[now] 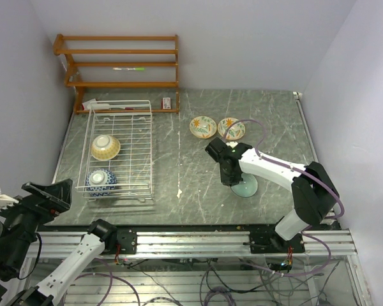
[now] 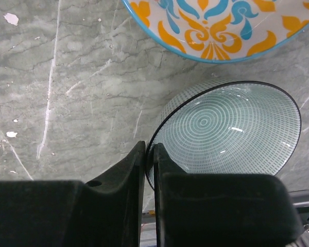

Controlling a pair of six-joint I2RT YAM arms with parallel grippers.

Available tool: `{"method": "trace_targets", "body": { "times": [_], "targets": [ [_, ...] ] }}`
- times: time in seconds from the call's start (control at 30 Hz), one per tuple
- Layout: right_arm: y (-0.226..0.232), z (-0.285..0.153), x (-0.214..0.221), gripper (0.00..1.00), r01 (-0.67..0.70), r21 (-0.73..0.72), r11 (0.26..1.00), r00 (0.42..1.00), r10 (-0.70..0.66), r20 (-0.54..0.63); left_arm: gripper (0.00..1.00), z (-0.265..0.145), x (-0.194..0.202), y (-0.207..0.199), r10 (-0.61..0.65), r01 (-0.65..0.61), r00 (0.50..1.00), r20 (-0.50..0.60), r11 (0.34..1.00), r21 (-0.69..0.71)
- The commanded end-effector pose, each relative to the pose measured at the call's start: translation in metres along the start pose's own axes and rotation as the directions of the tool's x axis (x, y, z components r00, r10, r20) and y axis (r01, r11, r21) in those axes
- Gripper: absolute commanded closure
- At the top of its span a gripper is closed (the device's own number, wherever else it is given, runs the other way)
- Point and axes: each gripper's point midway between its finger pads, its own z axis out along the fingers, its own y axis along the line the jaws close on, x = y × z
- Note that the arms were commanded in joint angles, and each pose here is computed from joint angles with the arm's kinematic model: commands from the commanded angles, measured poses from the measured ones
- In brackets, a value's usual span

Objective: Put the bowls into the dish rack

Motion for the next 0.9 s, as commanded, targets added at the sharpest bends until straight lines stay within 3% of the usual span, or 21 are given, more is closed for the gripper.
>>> {"method": "trace_targets", "body": {
  "times": [0.0,0.2,0.33,0.5,0.57,0.67,0.77,0.87],
  "targets": [
    [0.013,-0.022,-0.020,0.97,0.013,-0.063,0.998,0.997,-0.009,0.071,0.01,-0.010,-0.008,0.006,-0.019,0.019,0.999,0.029,1.000,0.001],
    [0.092,-0.109,-0.053,1.00,0.133,-0.318,0.939,0.973,-0.063,0.220,0.01,-0.016,-0.013,0.009,-0.016,0.016,0.999,0.041,1.000,0.000],
    [0.157,-0.173,-0.073,1.00,0.191,-0.558,0.807,0.959,-0.033,0.280,0.01,-0.018,-0.018,0.010,-0.016,0.016,0.998,0.053,1.000,-0.001],
    [0.230,-0.276,-0.110,1.00,0.293,-0.833,0.469,0.925,0.080,0.370,0.01,-0.022,-0.024,0.009,-0.015,0.016,0.998,0.066,1.000,-0.001],
    [0.255,-0.315,-0.118,1.00,0.342,-0.891,0.299,0.916,0.103,0.387,0.01,-0.022,-0.025,0.009,-0.017,0.017,0.997,0.069,1.000,-0.001],
    [0.291,-0.340,-0.123,1.00,0.350,-0.932,0.098,0.927,0.108,0.360,0.01,-0.023,-0.027,0.008,-0.026,0.025,0.997,0.074,1.000,0.005],
    [0.318,-0.353,-0.133,1.00,0.336,-0.940,-0.053,0.934,0.151,0.325,0.01,-0.022,-0.027,0.006,-0.031,0.030,0.997,0.076,0.999,0.011],
    [0.337,-0.349,-0.140,1.00,0.309,-0.941,-0.139,0.944,0.168,0.285,0.01,-0.022,-0.029,0.005,-0.035,0.034,0.996,0.079,0.999,0.014]
  ]
}}
